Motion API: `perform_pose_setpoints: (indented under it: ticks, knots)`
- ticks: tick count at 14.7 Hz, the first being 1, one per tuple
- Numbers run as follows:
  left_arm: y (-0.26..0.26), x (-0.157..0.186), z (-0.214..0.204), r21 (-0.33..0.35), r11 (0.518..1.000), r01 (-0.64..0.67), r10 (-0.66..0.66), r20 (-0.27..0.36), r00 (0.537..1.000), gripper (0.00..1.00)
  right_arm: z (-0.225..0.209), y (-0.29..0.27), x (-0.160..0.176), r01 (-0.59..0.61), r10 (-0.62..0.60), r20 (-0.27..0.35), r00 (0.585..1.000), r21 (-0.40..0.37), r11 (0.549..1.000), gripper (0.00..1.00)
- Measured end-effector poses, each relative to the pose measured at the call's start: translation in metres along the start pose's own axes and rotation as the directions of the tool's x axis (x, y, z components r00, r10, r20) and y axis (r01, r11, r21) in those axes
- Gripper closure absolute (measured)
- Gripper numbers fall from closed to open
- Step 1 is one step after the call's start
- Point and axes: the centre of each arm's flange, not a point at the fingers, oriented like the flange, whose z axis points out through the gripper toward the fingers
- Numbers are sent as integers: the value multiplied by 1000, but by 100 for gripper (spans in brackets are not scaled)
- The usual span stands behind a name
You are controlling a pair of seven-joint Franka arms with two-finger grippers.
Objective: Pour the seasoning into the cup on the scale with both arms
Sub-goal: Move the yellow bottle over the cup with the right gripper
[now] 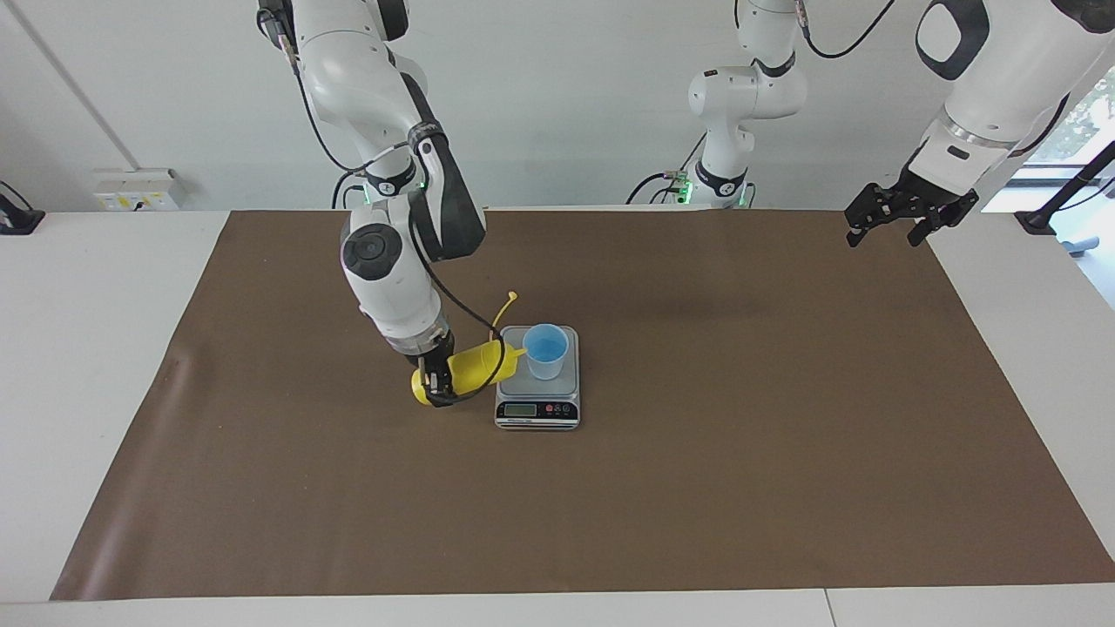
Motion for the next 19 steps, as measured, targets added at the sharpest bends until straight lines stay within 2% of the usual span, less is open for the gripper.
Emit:
perform_pose_setpoints:
  ticks: [3, 5, 7, 10, 13, 15, 19]
  knots:
    - [-3, -1, 0, -1, 1000, -1, 1, -1, 1000, 0, -1, 2, -10, 76, -75, -88, 993, 10, 997, 35]
    - [-2, 0, -5, 0, 1000, -18, 18, -11, 1000, 0, -1, 4, -21, 152, -147, -174, 974, 15, 988, 35]
    - [2, 0, -12, 1, 1000, -30, 30, -20, 999, 0, -4, 5, -33, 208, -198, -230, 953, 20, 978, 35]
    - [8, -1, -25, -2, 999, -42, 42, -10, 999, 0, -18, 1, -34, 242, -225, -293, 929, 21, 970, 35]
    - [12, -2, -31, -6, 999, -47, 47, -13, 999, 0, -36, -4, -32, 282, -255, -387, 886, 14, 959, 35]
    - [12, -2, -30, -6, 999, -48, 48, -11, 999, 0, -42, -5, -36, 297, -269, -424, 865, 0, 955, 35]
    - [12, -3, -28, -7, 999, -48, 48, -5, 999, 0, -47, -2, -73, 333, -310, -475, 823, -38, 942, 35]
